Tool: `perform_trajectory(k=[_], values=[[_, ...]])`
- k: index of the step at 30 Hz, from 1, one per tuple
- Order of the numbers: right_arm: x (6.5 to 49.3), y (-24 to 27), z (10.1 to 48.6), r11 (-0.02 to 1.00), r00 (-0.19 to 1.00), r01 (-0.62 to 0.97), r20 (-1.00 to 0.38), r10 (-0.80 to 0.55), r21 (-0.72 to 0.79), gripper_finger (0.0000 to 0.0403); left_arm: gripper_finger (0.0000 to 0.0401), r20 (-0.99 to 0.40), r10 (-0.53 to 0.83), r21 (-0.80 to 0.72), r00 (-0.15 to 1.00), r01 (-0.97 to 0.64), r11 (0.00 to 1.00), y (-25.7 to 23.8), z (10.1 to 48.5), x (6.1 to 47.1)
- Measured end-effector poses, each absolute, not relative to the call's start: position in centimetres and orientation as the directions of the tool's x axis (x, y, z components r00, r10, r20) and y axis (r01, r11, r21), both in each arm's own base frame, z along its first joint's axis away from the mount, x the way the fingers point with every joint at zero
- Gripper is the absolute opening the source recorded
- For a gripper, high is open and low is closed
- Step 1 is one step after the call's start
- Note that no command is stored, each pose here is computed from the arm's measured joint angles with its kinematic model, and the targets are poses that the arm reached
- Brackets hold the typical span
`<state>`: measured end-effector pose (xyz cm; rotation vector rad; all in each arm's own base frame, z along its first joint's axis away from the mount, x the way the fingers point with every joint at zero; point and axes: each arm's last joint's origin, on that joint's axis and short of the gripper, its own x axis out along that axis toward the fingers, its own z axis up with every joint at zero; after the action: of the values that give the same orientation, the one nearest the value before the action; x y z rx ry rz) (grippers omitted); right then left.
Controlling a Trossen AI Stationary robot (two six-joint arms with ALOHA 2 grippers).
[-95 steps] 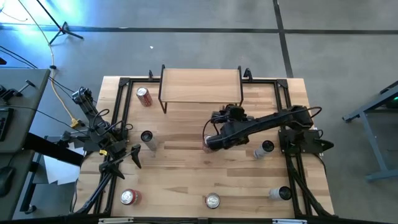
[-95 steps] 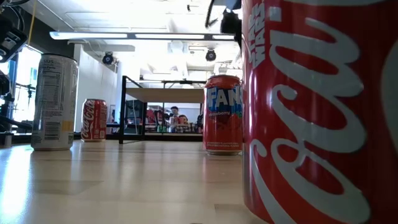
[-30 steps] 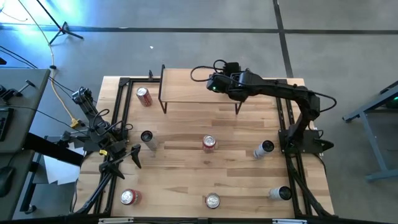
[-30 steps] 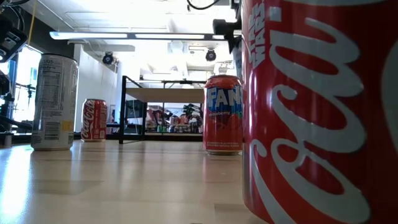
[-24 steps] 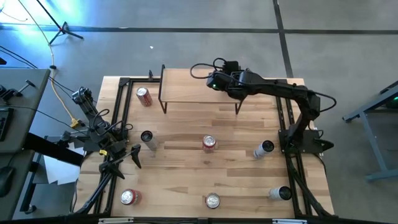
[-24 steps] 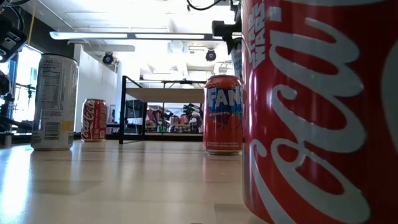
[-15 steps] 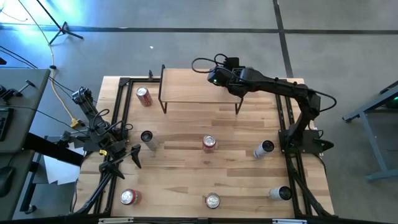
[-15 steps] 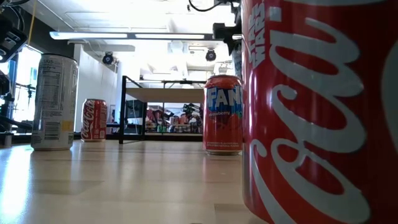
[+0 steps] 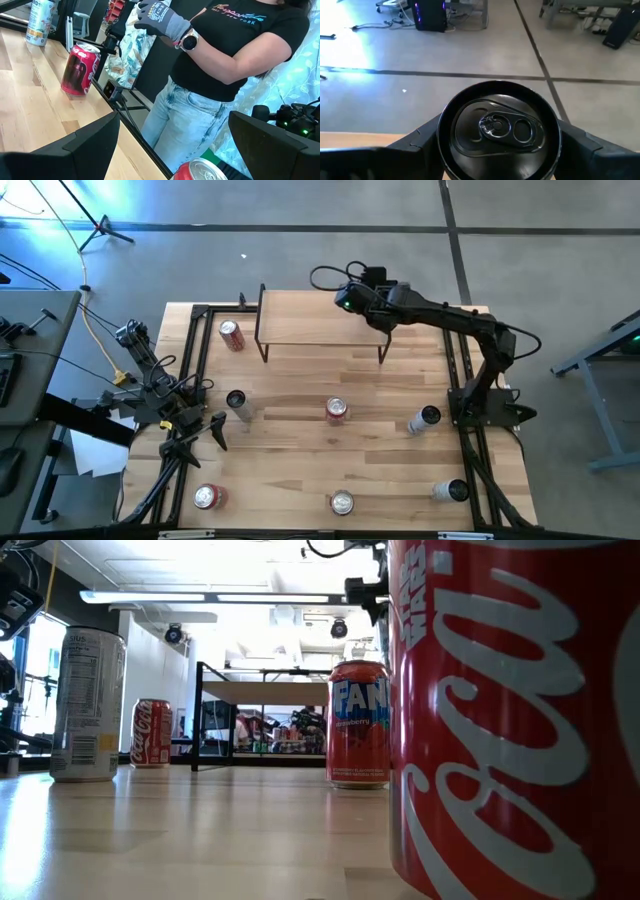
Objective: Place canned beverage on shelf
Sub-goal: Put the top white blue soda can on the shelf
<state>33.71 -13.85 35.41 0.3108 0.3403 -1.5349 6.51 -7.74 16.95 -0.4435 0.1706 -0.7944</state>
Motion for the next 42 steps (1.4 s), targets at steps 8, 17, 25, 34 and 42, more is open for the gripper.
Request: perform_trajectory(k=[8, 17, 25, 34, 42], values=[[33.7, -13.8, 32.6, 0.039, 0.058, 0.998, -0.387, -0.92, 0.056, 0.0259, 0.036, 0.017, -0.721, -0.446, 0.693, 0.651, 0.615, -7.7, 16.9, 6.5], [32.3, -13.8, 32.0, 0.077, 0.111, 0.991, -0.337, -0.935, 0.111, 0.0259, 0.036, 0.016, -0.721, -0.446, 0.693, 0.65, 0.615, -7.7, 16.9, 6.5], [32.4, -14.3, 32.1, 0.118, 0.124, 0.992, -0.332, -0.935, 0.039, 0.0259, 0.036, 0.016, -0.721, -0.446, 0.693, 0.651, 0.615, -7.7, 16.9, 6.5], [32.4, -15.4, 32.3, 0.166, 0.172, 0.985, -0.339, -0.925, 0.045, 0.0259, 0.036, 0.016, -0.721, -0.446, 0.693, 0.65, 0.615, -7.7, 16.9, 6.5], [32.3, -15.4, 32.3, 0.154, 0.158, 0.987, -0.332, -0.93, 0.041, 0.0259, 0.036, 0.016, -0.721, -0.446, 0.693, 0.651, 0.615, -7.7, 16.9, 6.5]])
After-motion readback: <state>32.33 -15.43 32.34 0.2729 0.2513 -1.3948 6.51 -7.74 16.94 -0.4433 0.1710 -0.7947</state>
